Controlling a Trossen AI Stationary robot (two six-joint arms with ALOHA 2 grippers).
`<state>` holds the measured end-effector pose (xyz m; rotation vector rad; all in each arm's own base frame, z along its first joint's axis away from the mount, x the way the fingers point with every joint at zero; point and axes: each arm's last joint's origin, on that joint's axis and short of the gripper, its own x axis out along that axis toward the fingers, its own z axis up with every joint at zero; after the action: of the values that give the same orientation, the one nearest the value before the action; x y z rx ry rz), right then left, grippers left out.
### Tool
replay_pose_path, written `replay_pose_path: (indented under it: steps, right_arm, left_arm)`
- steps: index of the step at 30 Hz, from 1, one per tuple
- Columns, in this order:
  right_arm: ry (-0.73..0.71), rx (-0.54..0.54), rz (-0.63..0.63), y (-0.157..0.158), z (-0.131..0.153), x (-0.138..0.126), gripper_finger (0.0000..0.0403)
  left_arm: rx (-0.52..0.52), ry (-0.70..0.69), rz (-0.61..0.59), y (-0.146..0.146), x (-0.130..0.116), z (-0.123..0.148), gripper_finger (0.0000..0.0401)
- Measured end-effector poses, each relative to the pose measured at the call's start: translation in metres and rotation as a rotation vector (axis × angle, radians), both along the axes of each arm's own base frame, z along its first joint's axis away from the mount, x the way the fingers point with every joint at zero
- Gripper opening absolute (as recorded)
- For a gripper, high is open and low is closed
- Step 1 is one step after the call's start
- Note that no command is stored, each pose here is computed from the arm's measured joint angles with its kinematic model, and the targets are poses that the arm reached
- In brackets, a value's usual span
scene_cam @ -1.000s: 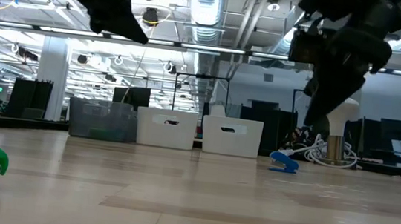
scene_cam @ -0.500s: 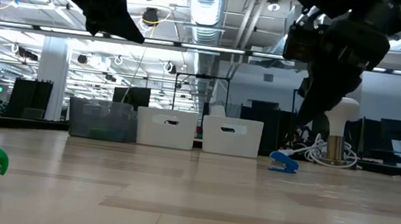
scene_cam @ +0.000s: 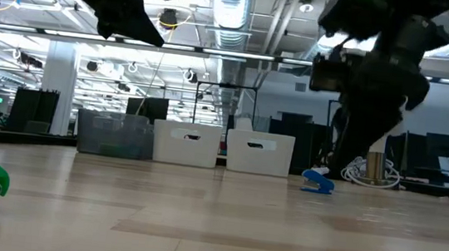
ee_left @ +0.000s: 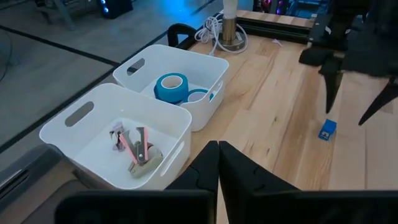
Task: Pick and place Stapler, Stapler remover, tape
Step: Put the blue stapler into the black bin
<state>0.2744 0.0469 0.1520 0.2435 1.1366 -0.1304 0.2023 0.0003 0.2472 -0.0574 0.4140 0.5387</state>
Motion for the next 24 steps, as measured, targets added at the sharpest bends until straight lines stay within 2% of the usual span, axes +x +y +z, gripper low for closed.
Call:
replay_pose_path:
  steps: [4, 9, 24]
  right_arm:
    - [0.021, -0.012, -0.004, 0.0, -0.01, 0.004, 0.0235]
    - [0.024, -0.036, -0.011, -0.002, -0.016, 0.007, 0.0228]
    - [-0.035, -0.031, -0.033, -0.007, -0.014, 0.013, 0.0213]
  left_arm:
    - [0.0, -0.003, 0.0, 0.0, 0.0, 0.0, 0.0003]
    - [0.0, -0.005, 0.0, 0.0, 0.0, 0.0, 0.0003]
    - [-0.001, -0.008, 0.0, 0.0, 0.0, 0.001, 0.0003]
